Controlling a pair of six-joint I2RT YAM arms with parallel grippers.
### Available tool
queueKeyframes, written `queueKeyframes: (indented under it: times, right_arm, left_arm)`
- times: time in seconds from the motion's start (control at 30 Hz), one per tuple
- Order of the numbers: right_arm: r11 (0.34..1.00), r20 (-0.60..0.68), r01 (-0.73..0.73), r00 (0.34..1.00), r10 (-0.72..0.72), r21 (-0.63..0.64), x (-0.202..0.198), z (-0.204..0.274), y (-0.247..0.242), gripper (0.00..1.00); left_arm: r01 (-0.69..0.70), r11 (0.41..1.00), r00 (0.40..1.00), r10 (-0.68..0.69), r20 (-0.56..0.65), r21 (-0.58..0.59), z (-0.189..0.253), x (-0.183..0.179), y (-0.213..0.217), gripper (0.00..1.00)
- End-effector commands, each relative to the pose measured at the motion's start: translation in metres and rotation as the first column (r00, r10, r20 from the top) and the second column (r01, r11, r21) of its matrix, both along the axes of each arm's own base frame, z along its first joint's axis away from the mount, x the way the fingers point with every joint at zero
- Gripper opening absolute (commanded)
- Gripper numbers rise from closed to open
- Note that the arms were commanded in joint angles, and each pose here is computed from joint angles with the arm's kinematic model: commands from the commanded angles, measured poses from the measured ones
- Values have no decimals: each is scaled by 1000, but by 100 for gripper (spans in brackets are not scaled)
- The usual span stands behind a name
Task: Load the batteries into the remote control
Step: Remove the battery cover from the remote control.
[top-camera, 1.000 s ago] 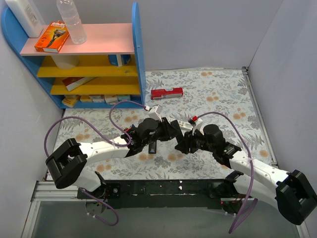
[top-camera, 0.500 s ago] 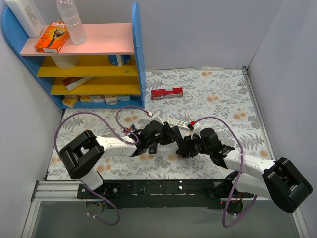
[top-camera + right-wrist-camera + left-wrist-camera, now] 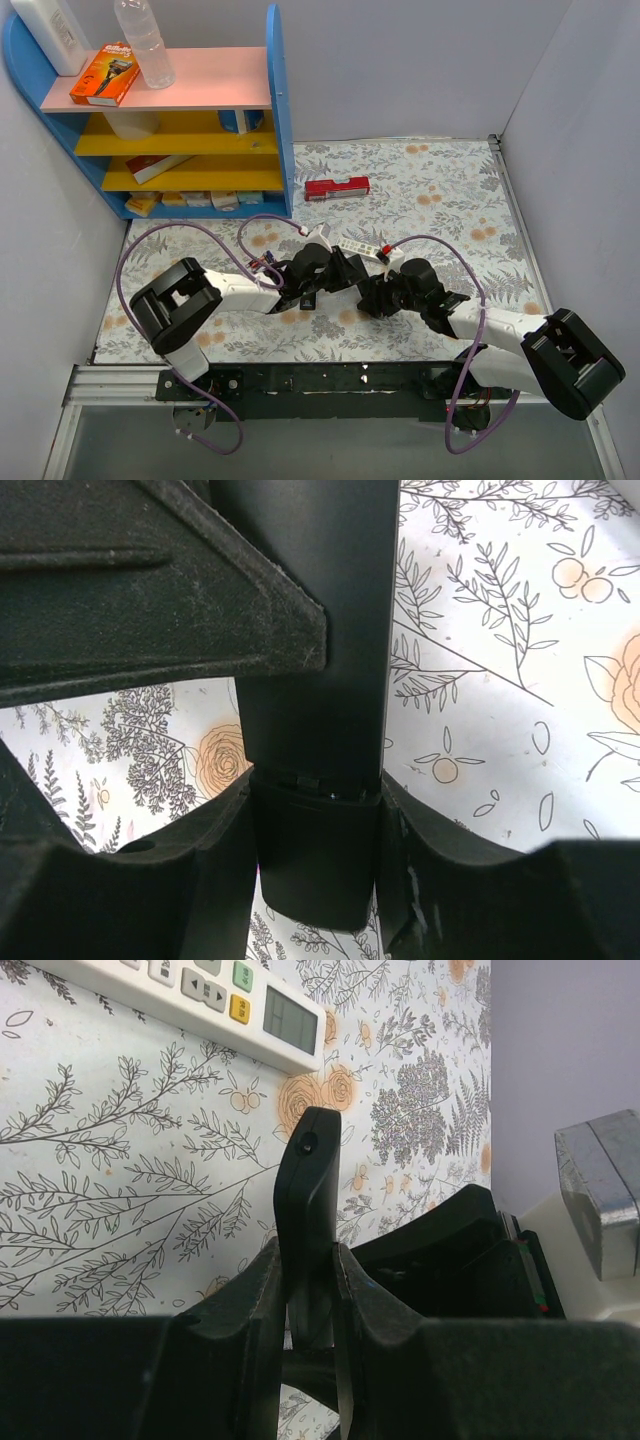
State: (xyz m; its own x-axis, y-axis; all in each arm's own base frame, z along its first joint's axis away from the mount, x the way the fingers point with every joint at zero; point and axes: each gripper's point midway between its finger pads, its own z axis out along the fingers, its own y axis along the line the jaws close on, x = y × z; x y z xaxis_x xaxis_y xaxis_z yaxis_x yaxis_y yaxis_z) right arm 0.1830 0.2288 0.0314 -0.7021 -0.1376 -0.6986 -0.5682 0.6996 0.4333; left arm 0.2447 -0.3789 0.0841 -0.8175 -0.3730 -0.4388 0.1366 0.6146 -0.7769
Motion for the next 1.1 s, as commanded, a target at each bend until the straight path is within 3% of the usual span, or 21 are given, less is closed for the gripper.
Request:
queueKeyframes:
  times: [0.0, 0.07, 0.17, 0.57, 1.07]
  right_arm:
    - [996, 17, 19, 1000, -18, -89, 0, -17, -16, 52]
    - [995, 17, 20, 1000, -18, -95, -1, -18, -17, 59]
    - [994, 23, 26, 999, -24, -105, 1, -18, -19, 60]
    - [990, 23, 31, 999, -28, -140, -2, -21, -27, 57]
    - [991, 0, 5, 1000, -5, -137, -10, -14, -27, 58]
  left_arm:
    - [-142, 973, 990, 135, 49, 182, -32, 32, 38, 0]
    - [-140, 972, 990, 133, 52, 189, -34, 32, 39, 0]
    - [-134, 971, 991, 126, 50, 198, -38, 31, 39, 0]
    - [-148, 965, 988, 136, 69, 219, -37, 34, 43, 0]
    - [-232, 939, 964, 188, 187, 255, -9, 55, 61, 0]
